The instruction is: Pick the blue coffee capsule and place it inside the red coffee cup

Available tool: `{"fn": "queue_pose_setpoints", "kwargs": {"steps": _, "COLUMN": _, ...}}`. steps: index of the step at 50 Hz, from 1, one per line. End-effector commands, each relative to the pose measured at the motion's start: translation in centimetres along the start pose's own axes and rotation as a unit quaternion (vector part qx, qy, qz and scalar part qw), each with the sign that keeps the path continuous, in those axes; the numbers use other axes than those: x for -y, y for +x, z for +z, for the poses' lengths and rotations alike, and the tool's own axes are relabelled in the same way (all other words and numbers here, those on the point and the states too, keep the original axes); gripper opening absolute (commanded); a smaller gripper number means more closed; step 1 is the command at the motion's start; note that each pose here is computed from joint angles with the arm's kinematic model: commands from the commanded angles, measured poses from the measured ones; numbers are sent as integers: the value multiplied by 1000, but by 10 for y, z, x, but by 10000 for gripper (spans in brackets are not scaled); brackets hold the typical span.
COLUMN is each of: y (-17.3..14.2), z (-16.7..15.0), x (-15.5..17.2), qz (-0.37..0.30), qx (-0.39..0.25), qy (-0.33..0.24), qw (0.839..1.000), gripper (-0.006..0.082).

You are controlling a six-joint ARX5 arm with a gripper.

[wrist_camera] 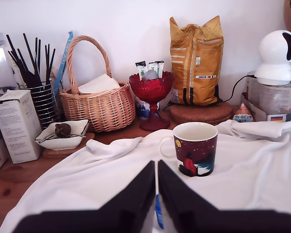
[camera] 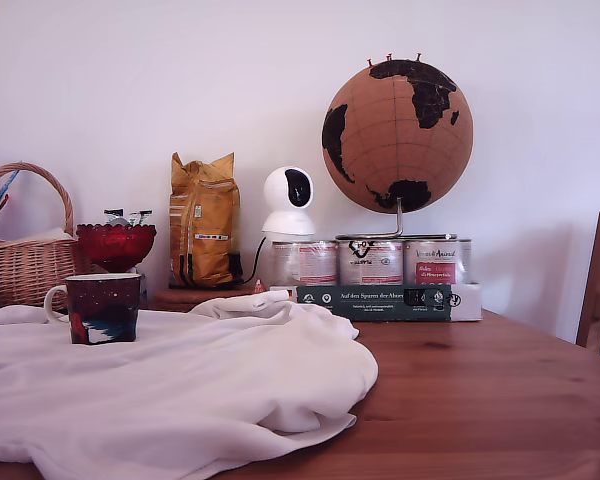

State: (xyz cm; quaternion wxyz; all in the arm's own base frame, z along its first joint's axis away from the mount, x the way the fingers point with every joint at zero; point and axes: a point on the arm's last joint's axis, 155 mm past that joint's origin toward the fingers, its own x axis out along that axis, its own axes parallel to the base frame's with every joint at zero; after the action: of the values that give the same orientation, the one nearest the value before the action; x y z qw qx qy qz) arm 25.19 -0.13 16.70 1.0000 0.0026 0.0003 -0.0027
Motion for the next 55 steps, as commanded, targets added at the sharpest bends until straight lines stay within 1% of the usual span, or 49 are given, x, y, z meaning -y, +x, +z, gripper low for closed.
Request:
{"fn": "queue_pose_setpoints", "kwargs": {"steps": 1, "y": -2, "z": -13, "x": 8, "qz": -21, "qx": -31, "qy": -43, "qw": 998, "gripper": -24}}
{"fn": "queue_pose_setpoints", "kwargs": {"steps": 9, "y": -2, "z": -11, "x": 10, "qz": -26, "qx": -27, "qy": -50, "qw": 998, "gripper": -24}}
{"fn": "queue_pose_setpoints", "kwargs": {"steps": 20, "y": -2, "z": 9, "x": 12, "qz": -33, "qx": 11, "qy": -94, "qw": 995, "gripper": -24}}
{"fn": "queue_pose_setpoints", "kwargs": {"steps": 25, "y": -2, "z": 13, "x": 14, "qz": -41, "qx": 19, "qy": -101, "qw": 994, "gripper": -24}}
{"fn": "queue_pose_setpoints", "kwargs": {"steps": 28, "y": -2, "z": 16, "x": 17, "qz": -48, "qx": 22, "qy": -115, "qw": 992, "gripper": -24}}
{"fn": "queue_pose_setpoints", "kwargs": {"steps": 32, "y": -1, "z": 14, "x": 19, "qz": -54, "qx": 14, "qy": -138, "qw": 989, "gripper": -23}}
{"fn": "queue_pose_setpoints", "kwargs": {"steps": 39, "y": 5, "z": 2, "x": 20, "qz": -53, "qx": -23, "qy": -143, "qw": 988, "gripper": -1}}
{"fn": "queue_pose_setpoints", "kwargs": {"steps": 41, "y": 7, "z": 0, "x": 20, "qz": -51, "qx": -32, "qy": -144, "qw": 988, "gripper": 38}}
{"fn": "queue_pose_setpoints", "kwargs": {"steps": 43, "y": 10, "z": -2, "x": 20, "qz": -50, "qx": -38, "qy": -144, "qw": 988, "gripper": 109}}
{"fn": "queue_pose_setpoints", "kwargs": {"steps": 48, "y": 19, "z": -4, "x": 19, "qz": -45, "qx": -46, "qy": -142, "qw": 988, "gripper": 351}}
{"fn": "queue_pose_setpoints", "kwargs": {"steps": 50, "y": 22, "z": -5, "x": 19, "qz": -45, "qx": -50, "qy": -135, "qw": 989, "gripper": 431}}
{"fn": "queue_pose_setpoints", "kwargs": {"steps": 55, "y": 31, "z": -20, "x": 19, "qz": -43, "qx": -84, "qy": -116, "qw": 989, "gripper": 546}}
